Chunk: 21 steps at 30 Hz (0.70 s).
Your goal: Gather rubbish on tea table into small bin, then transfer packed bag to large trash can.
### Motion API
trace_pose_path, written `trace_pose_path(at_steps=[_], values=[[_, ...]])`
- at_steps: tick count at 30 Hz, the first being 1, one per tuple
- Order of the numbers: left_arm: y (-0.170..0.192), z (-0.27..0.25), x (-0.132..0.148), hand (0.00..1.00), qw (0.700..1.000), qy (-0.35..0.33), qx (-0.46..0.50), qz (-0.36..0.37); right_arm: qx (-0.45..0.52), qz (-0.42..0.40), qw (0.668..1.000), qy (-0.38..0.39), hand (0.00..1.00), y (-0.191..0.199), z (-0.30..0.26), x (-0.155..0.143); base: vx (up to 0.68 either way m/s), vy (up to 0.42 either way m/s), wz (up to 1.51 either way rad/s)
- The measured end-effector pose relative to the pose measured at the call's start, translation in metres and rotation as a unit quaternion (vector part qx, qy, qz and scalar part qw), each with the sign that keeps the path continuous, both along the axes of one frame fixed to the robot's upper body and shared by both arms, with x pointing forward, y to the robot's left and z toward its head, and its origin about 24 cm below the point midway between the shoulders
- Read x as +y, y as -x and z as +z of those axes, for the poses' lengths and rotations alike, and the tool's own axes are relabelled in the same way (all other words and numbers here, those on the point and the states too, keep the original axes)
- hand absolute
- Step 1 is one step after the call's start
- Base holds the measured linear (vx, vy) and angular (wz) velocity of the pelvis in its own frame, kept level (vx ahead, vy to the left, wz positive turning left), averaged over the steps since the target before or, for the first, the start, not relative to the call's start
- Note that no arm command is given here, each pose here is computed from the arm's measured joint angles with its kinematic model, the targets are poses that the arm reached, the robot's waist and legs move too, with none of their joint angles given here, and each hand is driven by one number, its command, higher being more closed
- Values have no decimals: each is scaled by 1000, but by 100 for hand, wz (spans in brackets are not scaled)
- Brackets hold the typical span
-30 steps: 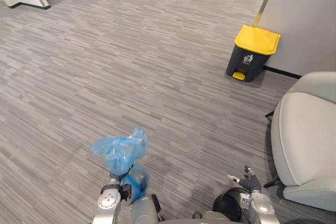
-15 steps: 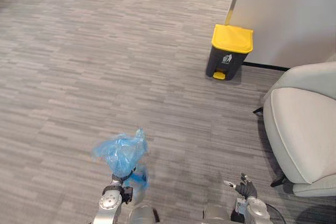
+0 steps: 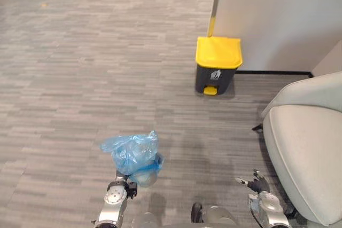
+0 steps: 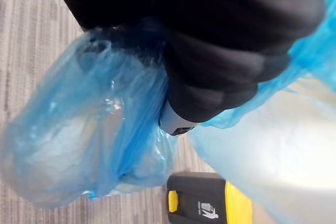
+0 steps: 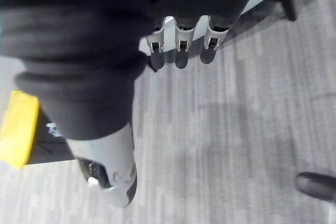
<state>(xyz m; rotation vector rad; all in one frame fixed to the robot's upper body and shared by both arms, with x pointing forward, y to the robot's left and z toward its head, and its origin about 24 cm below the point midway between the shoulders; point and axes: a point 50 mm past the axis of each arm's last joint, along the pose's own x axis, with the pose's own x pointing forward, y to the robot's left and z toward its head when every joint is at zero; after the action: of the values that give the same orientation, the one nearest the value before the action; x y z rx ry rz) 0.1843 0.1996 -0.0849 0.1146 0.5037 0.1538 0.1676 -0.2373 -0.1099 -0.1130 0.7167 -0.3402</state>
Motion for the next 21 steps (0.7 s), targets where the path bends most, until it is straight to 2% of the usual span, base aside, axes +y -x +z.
trace_pose_path(at_steps=[6,7,13,17,21], values=[[10,-6,-8,100,1000,22,11,19,5,-8,1000,0,0,2,-1,-1,344,255,-57],[11,-8,-4,100,999,18,18,23,7,-6,1000,-14,0,3,-4,9,365,328,-57],[21,-13,-3,100,999,16,38,20,5,9,1000,-19,0,0,-4,17,336,213,-38],[20,-11,3,100,999,-5,40,1,10,30,999,-26,0,0,-7,28,384,37,-11],[16,-11,5,100,999,-7,38,3,8,34,999,-21,0,-3,-5,26,455,-152,4]])
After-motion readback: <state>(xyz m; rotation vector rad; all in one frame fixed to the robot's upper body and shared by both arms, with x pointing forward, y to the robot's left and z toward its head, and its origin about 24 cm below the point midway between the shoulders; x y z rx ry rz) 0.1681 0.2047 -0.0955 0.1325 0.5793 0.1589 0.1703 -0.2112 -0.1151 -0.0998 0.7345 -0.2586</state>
